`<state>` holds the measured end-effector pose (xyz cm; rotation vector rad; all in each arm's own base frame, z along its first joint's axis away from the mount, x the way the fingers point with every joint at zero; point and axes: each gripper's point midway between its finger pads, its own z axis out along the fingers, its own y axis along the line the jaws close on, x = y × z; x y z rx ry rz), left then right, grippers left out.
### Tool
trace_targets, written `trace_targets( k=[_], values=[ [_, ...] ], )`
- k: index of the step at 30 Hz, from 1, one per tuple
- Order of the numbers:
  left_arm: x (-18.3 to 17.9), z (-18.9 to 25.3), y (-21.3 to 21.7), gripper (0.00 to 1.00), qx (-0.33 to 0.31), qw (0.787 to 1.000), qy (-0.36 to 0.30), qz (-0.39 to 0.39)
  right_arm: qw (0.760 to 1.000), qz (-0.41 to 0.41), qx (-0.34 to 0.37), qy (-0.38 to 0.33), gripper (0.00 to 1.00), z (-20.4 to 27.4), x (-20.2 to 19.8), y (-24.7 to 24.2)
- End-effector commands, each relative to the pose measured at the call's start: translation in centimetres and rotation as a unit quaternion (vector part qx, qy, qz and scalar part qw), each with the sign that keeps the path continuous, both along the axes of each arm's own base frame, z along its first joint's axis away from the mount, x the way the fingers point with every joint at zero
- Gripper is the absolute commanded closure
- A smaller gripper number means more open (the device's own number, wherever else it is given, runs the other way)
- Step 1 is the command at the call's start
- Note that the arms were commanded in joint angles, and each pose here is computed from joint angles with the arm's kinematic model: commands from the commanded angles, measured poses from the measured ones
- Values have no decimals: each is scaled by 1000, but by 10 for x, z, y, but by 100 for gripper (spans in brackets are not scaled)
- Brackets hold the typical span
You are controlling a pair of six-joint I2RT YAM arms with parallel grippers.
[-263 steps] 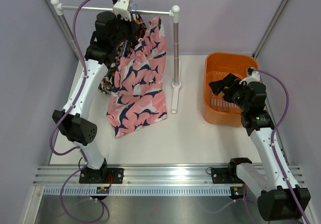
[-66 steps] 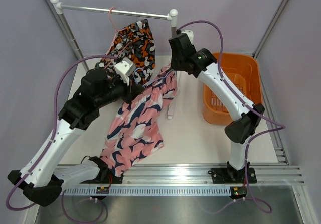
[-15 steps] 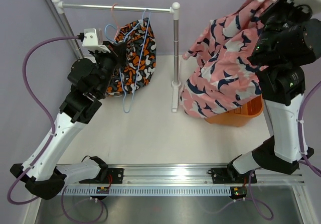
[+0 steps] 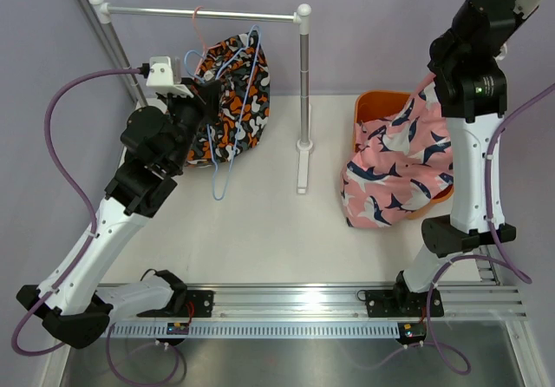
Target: Remove the shorts from the hanger
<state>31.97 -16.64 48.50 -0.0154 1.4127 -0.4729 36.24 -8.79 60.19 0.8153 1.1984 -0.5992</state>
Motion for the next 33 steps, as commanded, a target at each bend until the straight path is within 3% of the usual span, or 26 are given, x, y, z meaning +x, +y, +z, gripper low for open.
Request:
trace_targets(
  k=[1,4,8,13,15,17,19,20,24,28,33],
  values=[
    [-6,17,2,100,-25,999,-32,-7,996,40,66,45,100,-64,32,-2],
    [-5,12,1,100,-24,999,-29,-8,979,117,126,113,100,-140,71,15],
    [-5,8,1,100,-24,999,-27,-7,952,160,167,202,100,-228,94,36],
    [-5,5,0,100,-29,999,-28,-11,885,244,239,316,100,-333,105,80],
    [-6,5,-2,100,-32,999,-28,-16,868,265,259,331,75,-358,97,92],
    [-5,2,-4,100,-30,999,-24,-19,863,276,267,329,50,-366,89,96],
    [-5,0,-4,100,-33,999,-24,-19,864,281,272,318,37,-366,71,97],
    [-6,0,-4,100,-35,999,-25,-20,867,281,271,310,23,-361,65,95],
    [-7,-4,-6,100,-39,999,-20,-26,883,310,248,250,0,-307,31,96],
    [-8,-7,-6,100,-44,998,-17,-28,877,340,244,236,1,-283,3,104],
    [-11,-9,-4,100,-49,998,-15,-29,861,370,236,257,0,-295,-36,127]
  ],
)
